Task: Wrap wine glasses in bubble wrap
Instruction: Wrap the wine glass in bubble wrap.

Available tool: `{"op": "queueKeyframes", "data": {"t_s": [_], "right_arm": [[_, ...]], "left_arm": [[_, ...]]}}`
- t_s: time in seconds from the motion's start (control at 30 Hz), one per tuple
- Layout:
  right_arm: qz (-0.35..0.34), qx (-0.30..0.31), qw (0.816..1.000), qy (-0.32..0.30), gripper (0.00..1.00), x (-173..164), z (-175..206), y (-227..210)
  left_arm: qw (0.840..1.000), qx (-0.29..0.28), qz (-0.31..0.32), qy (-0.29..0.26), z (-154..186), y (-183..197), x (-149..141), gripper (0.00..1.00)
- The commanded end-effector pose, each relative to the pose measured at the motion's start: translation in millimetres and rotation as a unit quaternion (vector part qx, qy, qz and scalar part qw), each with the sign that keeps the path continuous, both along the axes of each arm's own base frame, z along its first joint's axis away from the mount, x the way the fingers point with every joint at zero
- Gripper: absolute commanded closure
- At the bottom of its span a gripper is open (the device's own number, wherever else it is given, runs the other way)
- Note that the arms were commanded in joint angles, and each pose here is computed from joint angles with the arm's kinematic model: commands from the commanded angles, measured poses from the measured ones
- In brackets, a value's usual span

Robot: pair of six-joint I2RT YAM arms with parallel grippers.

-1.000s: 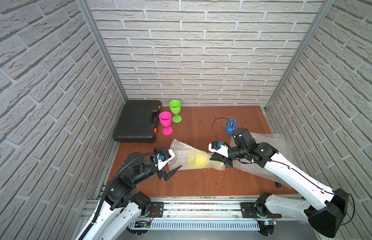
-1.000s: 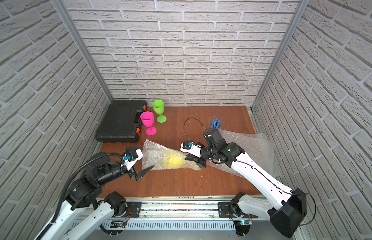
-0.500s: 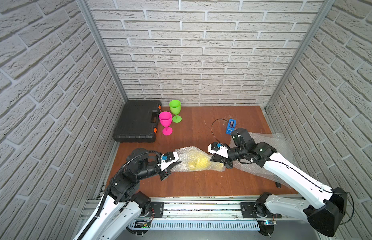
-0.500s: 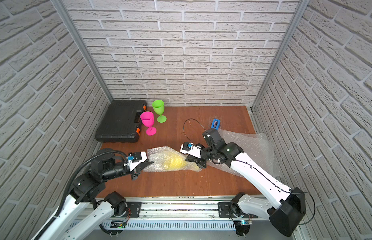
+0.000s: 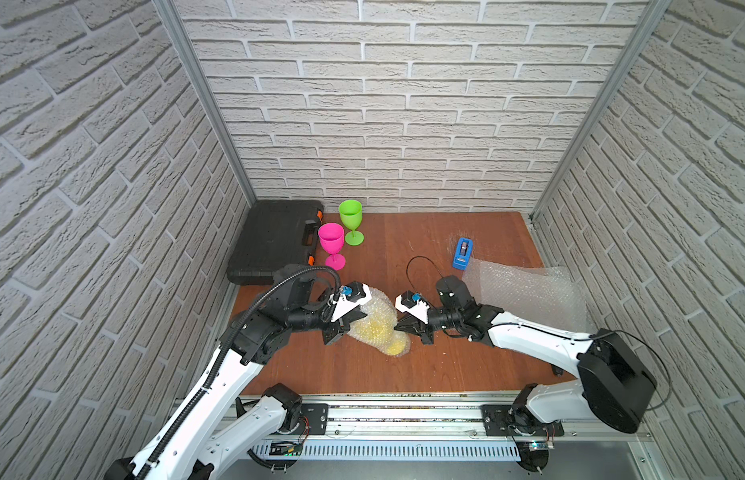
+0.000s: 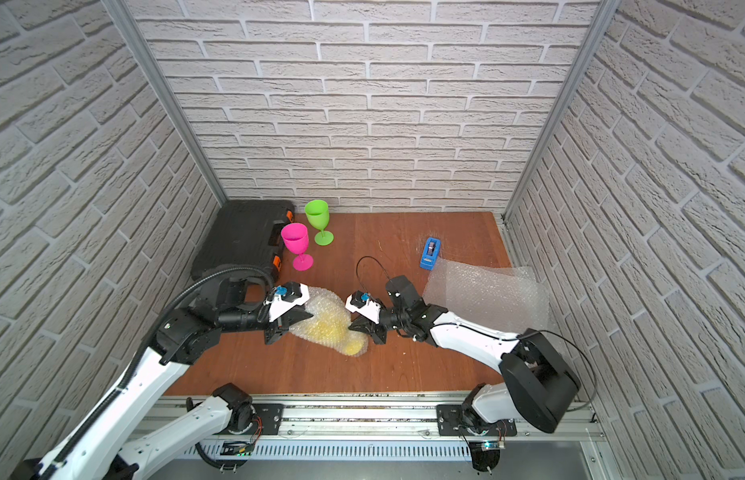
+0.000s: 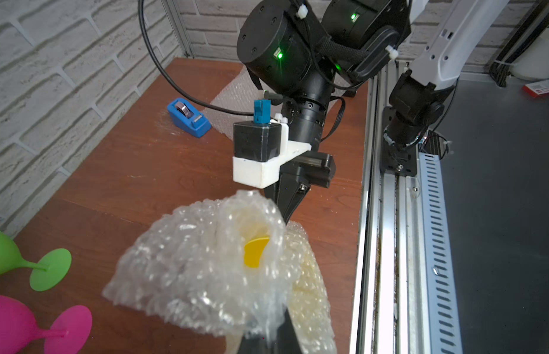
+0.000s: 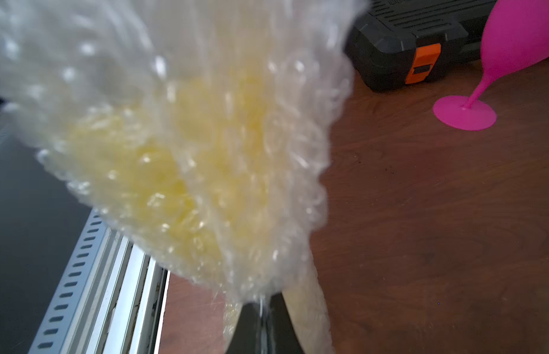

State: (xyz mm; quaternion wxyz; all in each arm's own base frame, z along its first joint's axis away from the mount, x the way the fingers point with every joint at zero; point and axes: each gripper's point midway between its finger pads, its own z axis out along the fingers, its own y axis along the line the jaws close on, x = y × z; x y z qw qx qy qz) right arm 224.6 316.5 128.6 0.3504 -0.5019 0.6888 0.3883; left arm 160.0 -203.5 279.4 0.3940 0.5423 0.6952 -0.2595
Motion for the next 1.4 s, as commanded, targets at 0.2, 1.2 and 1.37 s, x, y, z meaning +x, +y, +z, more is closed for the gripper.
{"op": "queueKeyframes", "data": {"t_s": [0.2,1.2,1.37], "right_arm": [[-0.028,0.016,0.999,-0.008,0.97,16.7,-45.1,4.9],[-0.077,0.053,0.993,-0.066,0.97,26.7,-46.1,-12.6],[-0.081,0.046,0.993,-0.07,0.97,27.0,-45.1,-15.1]], "left_arm": [[0.998,0.044,-0.018,0.034,-7.8,-11.2,13.9,1.0],[0.895,0.344,0.003,0.283,-227.2,-14.5,28.8,1.0],[0.89,0.383,0.076,0.237,-235.5,-4.3,47.0,0.93]]}}
